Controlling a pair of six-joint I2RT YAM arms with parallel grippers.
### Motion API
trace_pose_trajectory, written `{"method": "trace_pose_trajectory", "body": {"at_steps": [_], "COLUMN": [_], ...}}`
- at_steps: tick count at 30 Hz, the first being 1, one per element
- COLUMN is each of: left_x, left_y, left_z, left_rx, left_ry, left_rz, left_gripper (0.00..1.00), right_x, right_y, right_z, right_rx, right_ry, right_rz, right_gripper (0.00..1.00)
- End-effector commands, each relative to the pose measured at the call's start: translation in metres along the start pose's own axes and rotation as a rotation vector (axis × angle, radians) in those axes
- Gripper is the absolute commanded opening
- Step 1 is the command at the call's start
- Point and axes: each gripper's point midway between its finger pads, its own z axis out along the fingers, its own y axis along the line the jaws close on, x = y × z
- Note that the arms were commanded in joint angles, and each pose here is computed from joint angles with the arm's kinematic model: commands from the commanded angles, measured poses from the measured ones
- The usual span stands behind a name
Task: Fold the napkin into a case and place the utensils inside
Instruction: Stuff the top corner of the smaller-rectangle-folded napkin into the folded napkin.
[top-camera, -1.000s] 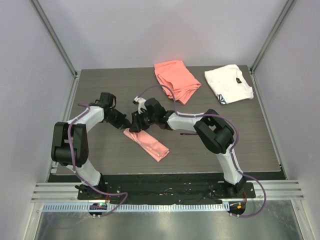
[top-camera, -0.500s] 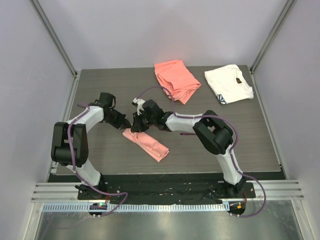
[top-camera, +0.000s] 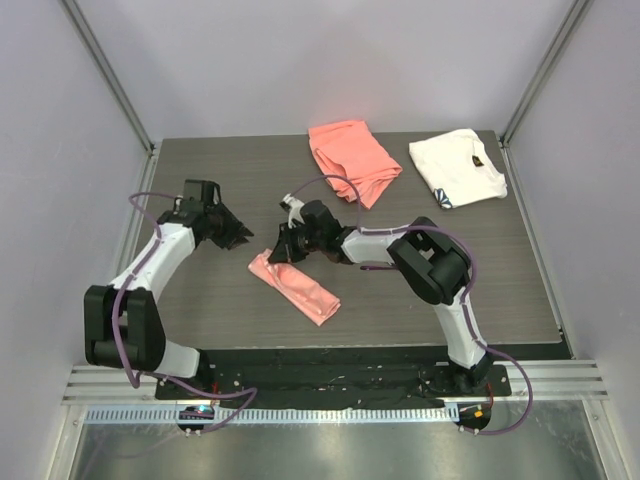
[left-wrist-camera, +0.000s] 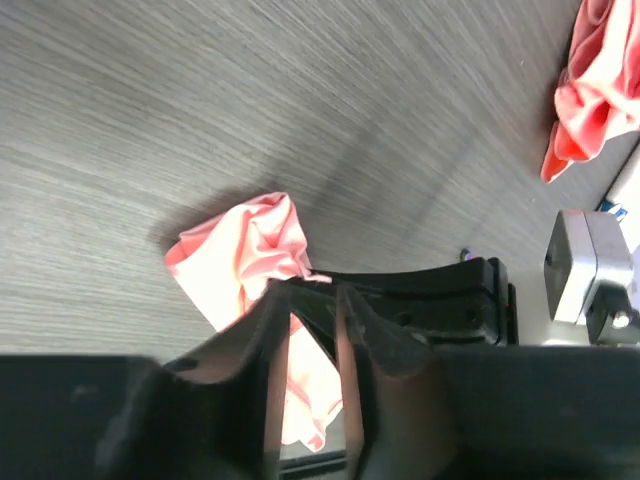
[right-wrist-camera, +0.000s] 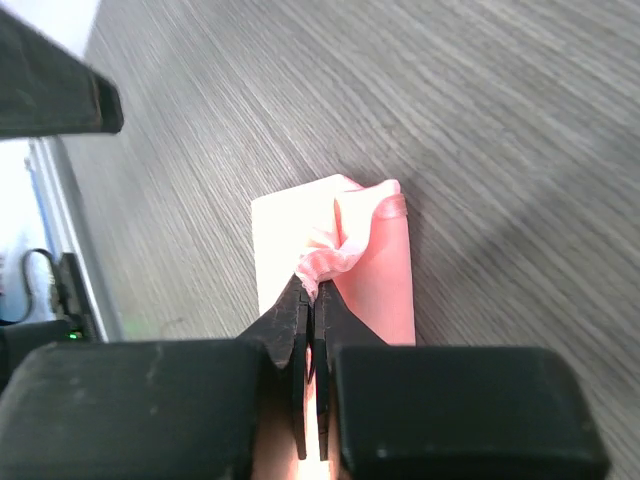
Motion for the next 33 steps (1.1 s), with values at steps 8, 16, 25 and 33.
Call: {"method": "trace_pose_trajectory", "body": {"at_steps": [8, 16, 25, 33], "left_x": [0.046, 0.057, 0.052, 0.058], "left_y": [0.016, 0.022, 0.024, 0.022], "left_z": [0.014, 0.030, 0.047, 0.057], "left_rx": [-0.081, -0.195, -0.268, -0.304], "left_ry": [0.001, -0.018, -0.058, -0.034], "left_rz": [0.302, 0.414, 0.463, 0.486], "left_gripper": [0.17, 0.30, 0.29, 0.31], "right_x": [-0.039, -0.048, -0.044, -0.042], "right_y": [0.021, 0.023, 0.021, 0.020], "right_z": [-0.021, -0.029, -0.028, -0.029], "right_rx": [-0.122, -0.153, -0.166, -0.161], "right_ry": [-0.083, -0.092, -0.081, -0.078], "right_rz": [0.092, 0.126, 0.145, 0.153], "right_gripper": [0.01, 0.01, 0.01, 0.01]}}
